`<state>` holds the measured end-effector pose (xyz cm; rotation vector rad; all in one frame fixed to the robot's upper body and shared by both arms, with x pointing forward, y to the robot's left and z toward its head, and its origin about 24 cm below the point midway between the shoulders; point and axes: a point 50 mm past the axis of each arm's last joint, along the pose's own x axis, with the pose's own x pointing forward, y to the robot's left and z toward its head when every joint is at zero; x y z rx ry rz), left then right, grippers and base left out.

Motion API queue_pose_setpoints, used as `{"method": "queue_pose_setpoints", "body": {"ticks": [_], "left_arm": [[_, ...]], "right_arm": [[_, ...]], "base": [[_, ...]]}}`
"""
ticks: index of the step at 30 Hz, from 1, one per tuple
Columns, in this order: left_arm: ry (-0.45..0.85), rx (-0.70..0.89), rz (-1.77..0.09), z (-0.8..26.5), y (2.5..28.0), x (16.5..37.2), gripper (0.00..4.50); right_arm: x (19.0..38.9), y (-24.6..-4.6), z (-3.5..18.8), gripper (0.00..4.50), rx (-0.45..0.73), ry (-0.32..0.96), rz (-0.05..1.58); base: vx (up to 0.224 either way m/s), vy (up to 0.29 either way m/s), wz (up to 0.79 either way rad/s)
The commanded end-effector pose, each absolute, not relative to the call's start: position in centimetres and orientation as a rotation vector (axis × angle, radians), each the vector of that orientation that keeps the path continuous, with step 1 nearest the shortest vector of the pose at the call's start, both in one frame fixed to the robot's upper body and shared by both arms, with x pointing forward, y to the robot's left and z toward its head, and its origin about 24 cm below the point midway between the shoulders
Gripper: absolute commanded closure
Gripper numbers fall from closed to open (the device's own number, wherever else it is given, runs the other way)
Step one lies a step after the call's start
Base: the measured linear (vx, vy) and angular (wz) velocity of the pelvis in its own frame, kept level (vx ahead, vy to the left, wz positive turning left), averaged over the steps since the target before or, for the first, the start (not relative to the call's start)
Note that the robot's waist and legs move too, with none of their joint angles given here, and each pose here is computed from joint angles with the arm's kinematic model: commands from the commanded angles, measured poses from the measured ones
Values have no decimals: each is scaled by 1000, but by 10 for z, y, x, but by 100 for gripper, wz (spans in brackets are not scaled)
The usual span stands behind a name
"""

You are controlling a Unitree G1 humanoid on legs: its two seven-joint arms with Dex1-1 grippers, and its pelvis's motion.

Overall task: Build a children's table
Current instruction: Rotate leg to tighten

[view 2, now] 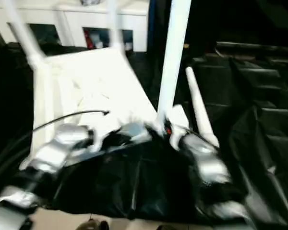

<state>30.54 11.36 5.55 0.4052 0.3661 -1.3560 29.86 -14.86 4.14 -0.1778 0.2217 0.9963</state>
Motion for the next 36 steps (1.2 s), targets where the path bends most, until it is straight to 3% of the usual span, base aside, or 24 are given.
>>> {"method": "queue_pose_setpoints", "body": {"ticks": [1,9,15,19,22,29,32,36], "left_arm": [[272,402,-1474,65,90,300,450],[320,426,-1580,67,107,299,450],[332,426,-1600,68,112,300,450],[335,412,-1599,67,113,299,450],[329,393,-1575,66,113,299,450],[313,383,-1409,63,99,308,450],[285,349,-1341,64,75,310,450],[273,342,-1300,64,56,311,450]], "right_arm": [[286,-119,38,60,-166,236,1201],[269,-124,41,116,-184,343,1455],[264,-125,39,165,-164,380,1498],[264,-124,38,172,-132,375,1482],[267,-122,39,174,-92,344,1419],[298,-116,42,175,14,234,1031],[309,-107,34,175,79,252,815],[313,-98,25,175,90,275,696]], "base": [[0,0,0],[0,0,0],[0,0,0],[0,0,0],[0,0,0],[0,0,0],[0,0,0],[0,0,0]]}}
